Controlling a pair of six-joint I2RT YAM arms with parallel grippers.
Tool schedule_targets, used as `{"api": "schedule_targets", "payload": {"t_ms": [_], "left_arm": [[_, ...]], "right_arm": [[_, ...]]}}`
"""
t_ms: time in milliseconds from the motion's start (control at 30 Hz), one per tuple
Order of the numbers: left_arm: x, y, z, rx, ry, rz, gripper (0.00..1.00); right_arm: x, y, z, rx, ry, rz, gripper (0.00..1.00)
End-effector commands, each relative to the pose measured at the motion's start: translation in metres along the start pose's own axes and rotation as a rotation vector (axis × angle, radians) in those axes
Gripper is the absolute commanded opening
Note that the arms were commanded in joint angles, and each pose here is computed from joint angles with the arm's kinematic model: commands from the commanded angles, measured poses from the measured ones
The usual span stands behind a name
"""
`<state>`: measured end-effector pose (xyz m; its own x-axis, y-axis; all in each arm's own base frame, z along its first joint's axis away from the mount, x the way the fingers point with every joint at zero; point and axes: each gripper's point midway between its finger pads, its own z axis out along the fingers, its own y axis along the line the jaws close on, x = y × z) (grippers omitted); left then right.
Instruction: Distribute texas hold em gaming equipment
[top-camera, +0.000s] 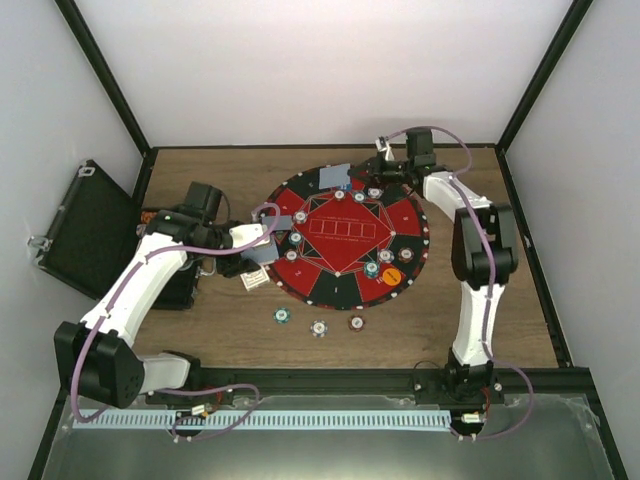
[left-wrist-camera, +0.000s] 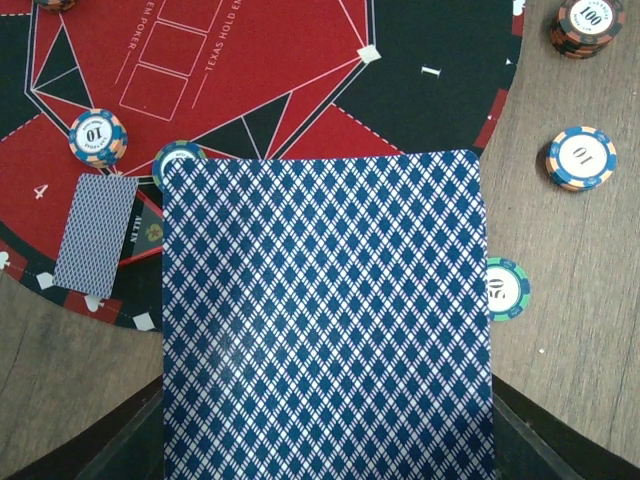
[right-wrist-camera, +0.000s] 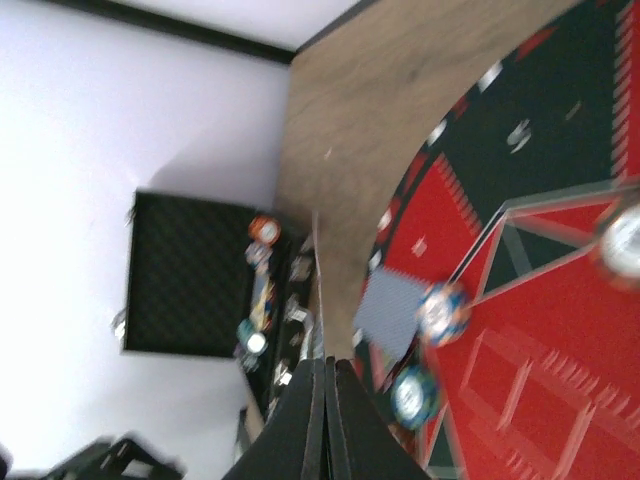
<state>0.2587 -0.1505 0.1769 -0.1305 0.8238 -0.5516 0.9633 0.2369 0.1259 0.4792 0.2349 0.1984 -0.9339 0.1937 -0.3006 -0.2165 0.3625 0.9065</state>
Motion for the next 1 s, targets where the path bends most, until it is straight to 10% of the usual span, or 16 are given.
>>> {"api": "schedule_targets", "payload": {"t_ms": [0, 433, 633, 967], "left_arm": [[-0.004, -0.002, -0.001, 0.018, -0.017, 0.007, 0.04], [-0.001, -0.001, 0.008, 0.042, -0.013, -0.006, 0.04], [-0.001, -0.001, 0.009, 0.050, -0.011, -0.011, 0.04], [-0.002, 0.000, 0.007, 0.040, -0.012, -0.019, 0.04]], "right_arm": [[-0.052, -0.054, 0.007, 0.114, -0.049, 0.022, 0.01], [-0.098, -0.152, 0.048, 0.214, -0.092, 0.094, 0.01], [-0.100, -0.141, 0.037, 0.266, -0.098, 0.042, 0.39], [-0.111, -0.062, -0.010, 0.347, -0.171, -0.125, 0.50]]}}
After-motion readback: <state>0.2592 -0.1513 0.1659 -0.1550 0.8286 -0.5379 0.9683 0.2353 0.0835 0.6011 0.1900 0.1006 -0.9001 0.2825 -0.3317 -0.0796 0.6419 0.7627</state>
